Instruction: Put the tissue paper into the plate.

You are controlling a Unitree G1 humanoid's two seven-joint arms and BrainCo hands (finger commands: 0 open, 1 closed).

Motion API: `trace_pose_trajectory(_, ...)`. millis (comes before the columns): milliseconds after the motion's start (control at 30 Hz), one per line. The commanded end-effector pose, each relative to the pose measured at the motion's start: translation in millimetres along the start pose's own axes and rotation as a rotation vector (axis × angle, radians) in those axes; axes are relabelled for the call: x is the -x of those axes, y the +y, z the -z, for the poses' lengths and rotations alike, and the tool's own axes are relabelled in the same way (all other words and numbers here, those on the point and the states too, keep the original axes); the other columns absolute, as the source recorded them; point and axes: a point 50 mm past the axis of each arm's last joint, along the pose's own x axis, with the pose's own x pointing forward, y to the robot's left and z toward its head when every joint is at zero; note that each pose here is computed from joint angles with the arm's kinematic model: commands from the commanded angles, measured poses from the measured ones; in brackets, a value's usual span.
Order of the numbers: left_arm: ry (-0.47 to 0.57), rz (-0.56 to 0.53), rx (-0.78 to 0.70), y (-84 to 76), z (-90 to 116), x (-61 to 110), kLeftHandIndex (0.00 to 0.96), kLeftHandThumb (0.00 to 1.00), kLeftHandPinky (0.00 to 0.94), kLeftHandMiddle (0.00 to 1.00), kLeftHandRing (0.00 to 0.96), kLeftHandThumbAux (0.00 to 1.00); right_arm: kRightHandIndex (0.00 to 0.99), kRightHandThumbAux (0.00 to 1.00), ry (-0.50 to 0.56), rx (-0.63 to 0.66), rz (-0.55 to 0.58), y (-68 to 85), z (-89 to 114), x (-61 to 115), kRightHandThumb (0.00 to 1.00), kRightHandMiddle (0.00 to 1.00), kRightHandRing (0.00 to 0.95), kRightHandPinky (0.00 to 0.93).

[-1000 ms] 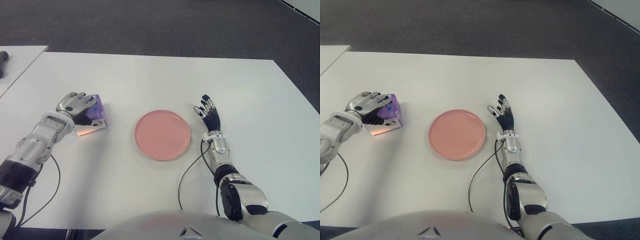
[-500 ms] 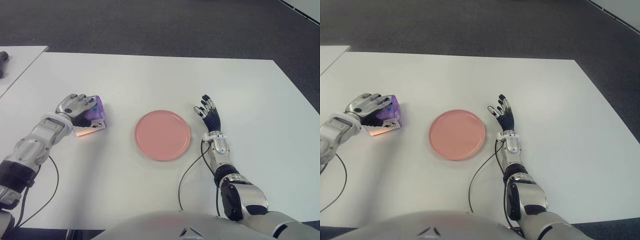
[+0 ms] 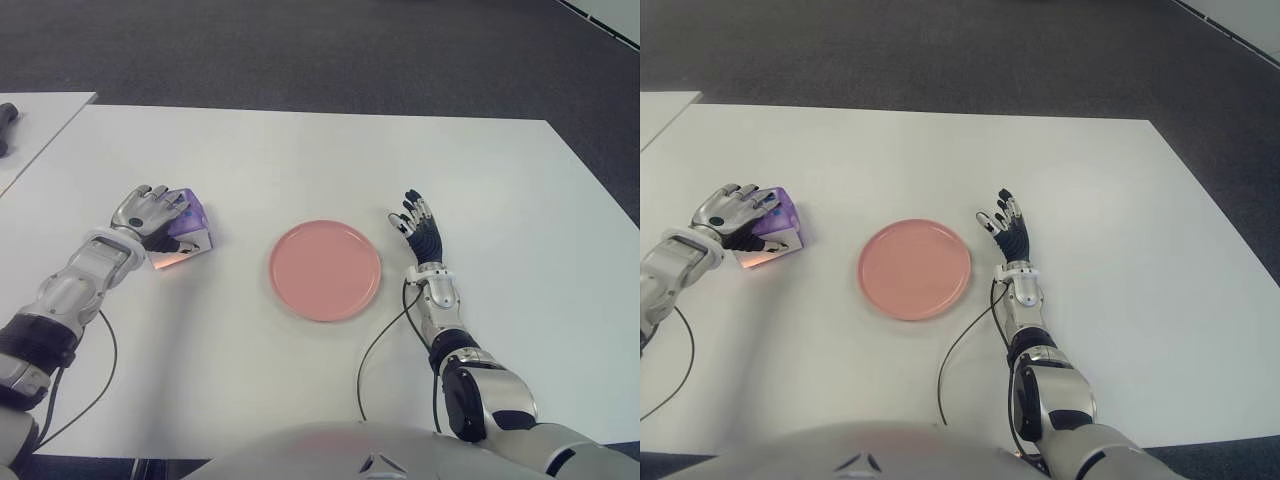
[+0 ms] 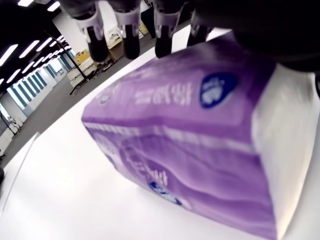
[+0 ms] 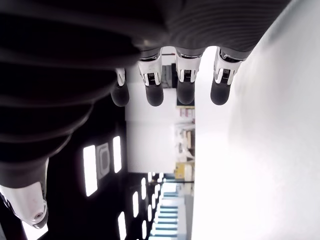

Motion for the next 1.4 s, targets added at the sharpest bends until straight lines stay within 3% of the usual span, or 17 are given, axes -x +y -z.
trace_pose_trajectory(33,-0.031,0.044,-0.016,-15.9,-12.2,-1.3,0.000,0.000,0.000,0.000,0.000,0.158,0.000,0.587,0.148,-0.015,0.023,-4.1,29.6,25.1,0.048,0.000,0.000,0.000)
trace_pose_trajectory(400,-0.026,-0.016,0.034,-28.7,-20.6,-9.5,0.000,0.013,0.000,0.000,0.000,0.175,0.000,0.587,0.146,-0.015,0.023,-5.3,29.4,25.4,0.048,0.000,0.000,0.000)
trace_pose_trajectory(867,-0.002,0.011,0.071,-41.3,-26.4,-22.6,0.000,0.010,0.000,0.000,0.000,0.247,0.000,0.587,0.144,-0.015,0.023,-6.6,29.4,25.9,0.048,0.000,0.000,0.000)
trace_pose_trajectory(1400,-0.015,-0.016,0.122,-47.4,-37.0,-26.8,0.000,0.000,0.000,0.000,0.000,0.263,0.000,0.587,0.141,-0.015,0.024,-8.3,29.2,26.5,0.048,0.000,0.000,0.000)
